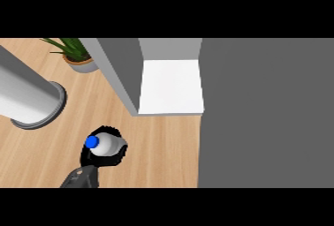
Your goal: Pick up the bottled water, place it into the cabinet and close the cabinet
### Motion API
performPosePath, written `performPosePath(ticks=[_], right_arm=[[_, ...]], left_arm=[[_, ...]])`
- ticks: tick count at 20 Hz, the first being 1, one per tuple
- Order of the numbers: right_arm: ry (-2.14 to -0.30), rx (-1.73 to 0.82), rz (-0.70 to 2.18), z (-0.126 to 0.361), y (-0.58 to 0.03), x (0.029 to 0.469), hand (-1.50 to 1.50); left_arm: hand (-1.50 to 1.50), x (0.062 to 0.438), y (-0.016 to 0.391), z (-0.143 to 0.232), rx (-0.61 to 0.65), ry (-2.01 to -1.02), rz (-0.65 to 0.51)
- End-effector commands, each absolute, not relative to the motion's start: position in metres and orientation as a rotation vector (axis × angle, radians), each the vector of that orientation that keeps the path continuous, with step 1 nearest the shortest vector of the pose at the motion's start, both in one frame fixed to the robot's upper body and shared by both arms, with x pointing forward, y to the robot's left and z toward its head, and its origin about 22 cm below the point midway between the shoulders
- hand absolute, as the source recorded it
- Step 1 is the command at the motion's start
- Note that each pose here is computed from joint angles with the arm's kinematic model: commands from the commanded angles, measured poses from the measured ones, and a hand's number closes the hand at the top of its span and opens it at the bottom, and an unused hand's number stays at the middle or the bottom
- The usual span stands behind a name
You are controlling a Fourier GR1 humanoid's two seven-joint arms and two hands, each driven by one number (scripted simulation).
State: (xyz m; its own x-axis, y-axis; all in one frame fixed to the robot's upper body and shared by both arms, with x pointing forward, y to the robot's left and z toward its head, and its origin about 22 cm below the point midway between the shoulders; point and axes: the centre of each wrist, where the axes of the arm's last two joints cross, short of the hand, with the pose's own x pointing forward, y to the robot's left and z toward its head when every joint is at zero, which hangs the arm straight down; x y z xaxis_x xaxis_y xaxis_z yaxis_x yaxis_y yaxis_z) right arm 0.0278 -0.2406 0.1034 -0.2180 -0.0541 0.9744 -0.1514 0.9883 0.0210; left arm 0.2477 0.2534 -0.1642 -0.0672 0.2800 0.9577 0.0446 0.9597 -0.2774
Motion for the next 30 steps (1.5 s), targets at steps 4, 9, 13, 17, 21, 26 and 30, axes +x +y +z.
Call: performPosePath(ticks=[4, 9, 13, 17, 21, 26, 30], right_arm=[[-1.827, 0.173, 0.085, 0.123, -0.244, 0.03, -1.5], [-1.817, 0.177, 0.081, 0.137, -0.242, 0.025, -1.5], [-1.8, 0.172, 0.06, 0.113, -0.244, 0.024, -1.5], [-1.83, 0.183, 0.053, 0.128, -0.239, 0.027, -1.5], [-1.812, 0.19, 0.083, 0.115, -0.244, 0.026, -1.5], [-1.834, 0.199, 0.062, 0.112, -0.25, 0.022, -1.5], [-1.816, 0.185, 0.042, 0.114, -0.237, 0.024, -1.5]], left_arm=[[1.5, 0.232, 0.228, -0.175, -0.217, -1.706, 0.319], [1.5, 0.24, 0.218, -0.166, -0.298, -1.665, 0.324], [1.5, 0.253, 0.202, -0.146, -0.333, -1.669, 0.296], [1.5, 0.277, 0.174, -0.115, -0.335, -1.686, 0.279], [1.5, 0.297, 0.143, -0.075, -0.31, -1.714, 0.222], [1.5, 0.316, 0.109, -0.038, -0.217, -1.772, 0.118], [1.5, 0.314, 0.088, -0.012, -0.224, -1.741, 0.115]])
